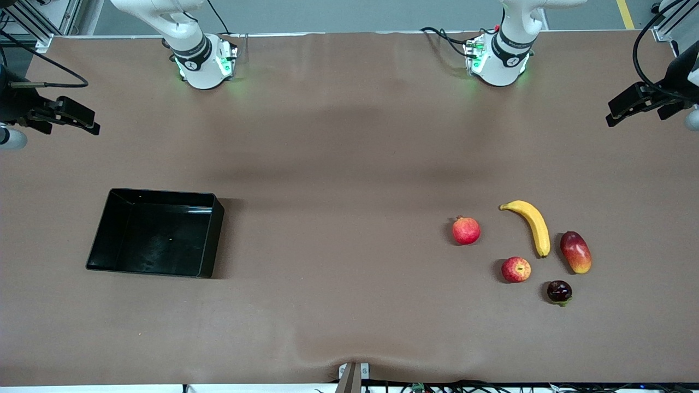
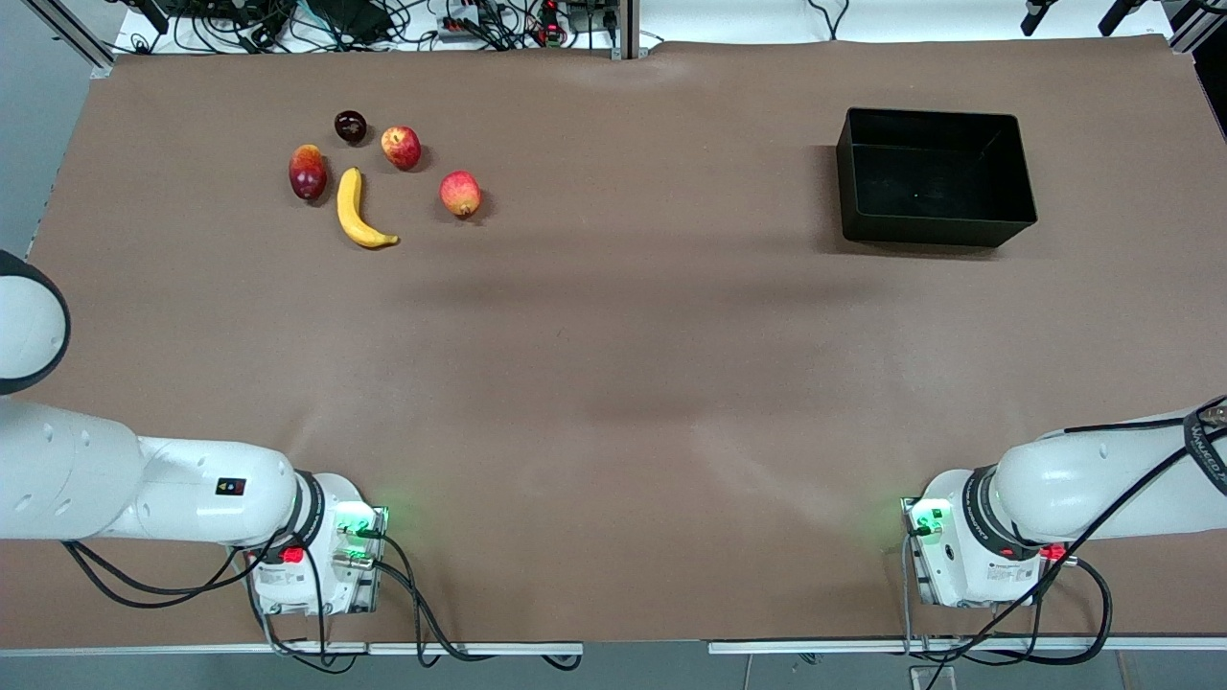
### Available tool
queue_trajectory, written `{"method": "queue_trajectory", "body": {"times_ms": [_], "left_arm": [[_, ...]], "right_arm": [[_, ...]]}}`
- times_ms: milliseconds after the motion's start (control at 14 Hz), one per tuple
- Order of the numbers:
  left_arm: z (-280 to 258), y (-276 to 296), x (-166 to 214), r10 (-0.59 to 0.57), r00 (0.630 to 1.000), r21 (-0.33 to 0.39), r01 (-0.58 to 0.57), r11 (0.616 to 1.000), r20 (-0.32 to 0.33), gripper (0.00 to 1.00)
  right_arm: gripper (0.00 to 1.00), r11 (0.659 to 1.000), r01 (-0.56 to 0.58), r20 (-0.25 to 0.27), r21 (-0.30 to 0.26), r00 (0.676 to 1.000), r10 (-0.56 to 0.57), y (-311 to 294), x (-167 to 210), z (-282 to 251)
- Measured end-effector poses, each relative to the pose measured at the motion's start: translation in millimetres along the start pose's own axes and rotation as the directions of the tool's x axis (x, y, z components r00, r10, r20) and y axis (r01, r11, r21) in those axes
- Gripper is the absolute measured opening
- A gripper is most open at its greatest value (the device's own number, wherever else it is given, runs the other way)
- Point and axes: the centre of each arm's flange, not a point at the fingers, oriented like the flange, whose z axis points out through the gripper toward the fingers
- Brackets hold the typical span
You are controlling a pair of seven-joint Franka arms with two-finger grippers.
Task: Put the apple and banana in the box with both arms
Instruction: 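Reach the left gripper toward the red apple beside the banana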
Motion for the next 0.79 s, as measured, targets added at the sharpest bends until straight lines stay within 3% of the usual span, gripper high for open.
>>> {"method": "queue_trajectory", "body": {"times_ms": [429,786], "left_arm": [[3,-1,2,-0.002,1.000,0.001,0.002,1.000,0.005,1.00],[33,1,22,-0.005,0.999,0.010,0.004,1.000,0.053,1.00]], "right_arm": [[1.00,1.000,0.018,-0.002,-0.002,1.000,-0.018,-10,-1,-1],[1.00,1.000,0.025,-0.003,-0.003,1.000,-0.025,-13,-1,-1]]}}
